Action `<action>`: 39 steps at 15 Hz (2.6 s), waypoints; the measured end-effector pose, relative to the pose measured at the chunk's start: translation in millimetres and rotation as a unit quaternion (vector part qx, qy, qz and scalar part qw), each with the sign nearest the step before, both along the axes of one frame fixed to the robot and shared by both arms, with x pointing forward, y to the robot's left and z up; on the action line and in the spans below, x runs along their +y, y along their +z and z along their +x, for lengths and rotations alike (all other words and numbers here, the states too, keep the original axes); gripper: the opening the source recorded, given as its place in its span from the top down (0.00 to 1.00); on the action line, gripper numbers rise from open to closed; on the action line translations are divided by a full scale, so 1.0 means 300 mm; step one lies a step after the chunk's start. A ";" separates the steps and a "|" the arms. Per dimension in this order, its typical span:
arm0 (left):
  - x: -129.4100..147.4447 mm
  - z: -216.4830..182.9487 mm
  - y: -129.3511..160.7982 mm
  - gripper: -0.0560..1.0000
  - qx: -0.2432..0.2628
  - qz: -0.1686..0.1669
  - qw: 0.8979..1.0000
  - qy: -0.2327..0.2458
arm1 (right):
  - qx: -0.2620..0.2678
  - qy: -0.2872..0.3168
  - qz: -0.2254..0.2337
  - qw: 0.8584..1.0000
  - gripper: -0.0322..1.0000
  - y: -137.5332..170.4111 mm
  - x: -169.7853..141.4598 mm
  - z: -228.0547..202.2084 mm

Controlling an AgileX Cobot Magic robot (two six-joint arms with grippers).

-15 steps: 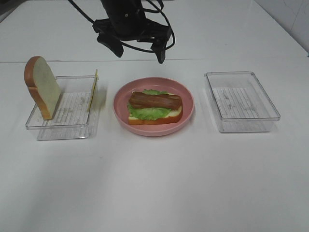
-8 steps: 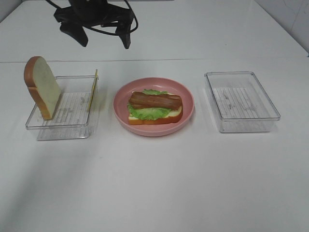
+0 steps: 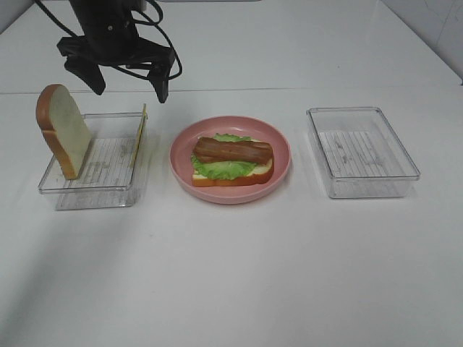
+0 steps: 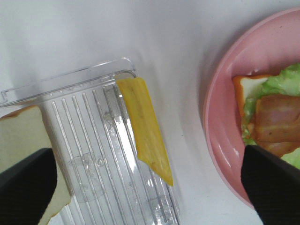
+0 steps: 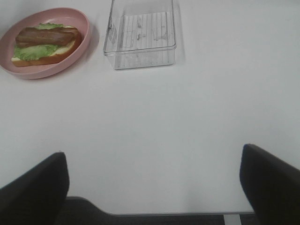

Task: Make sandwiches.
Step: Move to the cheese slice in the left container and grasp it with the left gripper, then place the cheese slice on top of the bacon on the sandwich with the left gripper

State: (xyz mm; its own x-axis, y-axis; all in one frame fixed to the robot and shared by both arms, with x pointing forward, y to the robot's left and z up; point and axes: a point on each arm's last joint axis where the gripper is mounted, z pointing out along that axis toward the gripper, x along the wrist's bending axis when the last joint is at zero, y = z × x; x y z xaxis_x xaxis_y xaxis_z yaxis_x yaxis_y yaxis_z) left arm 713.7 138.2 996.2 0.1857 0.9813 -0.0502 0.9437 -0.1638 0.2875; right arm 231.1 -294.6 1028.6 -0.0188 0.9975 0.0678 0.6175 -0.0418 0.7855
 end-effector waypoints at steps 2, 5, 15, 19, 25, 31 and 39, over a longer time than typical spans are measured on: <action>-0.002 0.007 -0.040 0.01 0.011 0.005 1.000 -0.003 | 0.000 0.000 0.000 1.000 0.06 0.000 0.000 0.000; -0.004 0.018 -0.113 0.01 0.030 0.015 0.999 -0.005 | 0.000 0.000 0.000 1.000 0.06 0.000 0.000 0.000; 0.021 0.040 -0.179 0.02 0.040 0.016 0.999 0.013 | 0.000 0.000 0.000 1.000 0.06 0.000 0.000 0.000; 0.018 0.041 -0.189 0.13 0.043 0.013 0.999 0.014 | 0.000 0.000 0.000 1.000 0.06 0.000 0.000 0.000; 0.011 0.041 -0.211 0.50 0.053 0.002 0.998 0.018 | 0.000 0.000 0.000 1.000 0.06 0.000 0.000 0.000; 0.005 0.039 -0.211 0.95 0.057 -0.009 0.998 0.019 | 0.000 0.000 0.000 1.000 0.06 0.000 0.000 0.000; -0.015 0.073 -0.084 0.95 0.005 -0.041 0.999 0.018 | 0.000 0.000 0.000 1.000 0.06 0.000 0.000 0.000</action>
State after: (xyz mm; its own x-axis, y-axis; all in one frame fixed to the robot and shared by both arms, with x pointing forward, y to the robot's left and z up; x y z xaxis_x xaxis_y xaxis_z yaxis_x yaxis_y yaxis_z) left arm 735.4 133.7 970.9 0.1495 0.9798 -0.1330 0.9512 -0.1058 0.2899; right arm 231.1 -294.6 1028.6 -0.0188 0.9975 0.0678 0.6175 -0.0418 0.7855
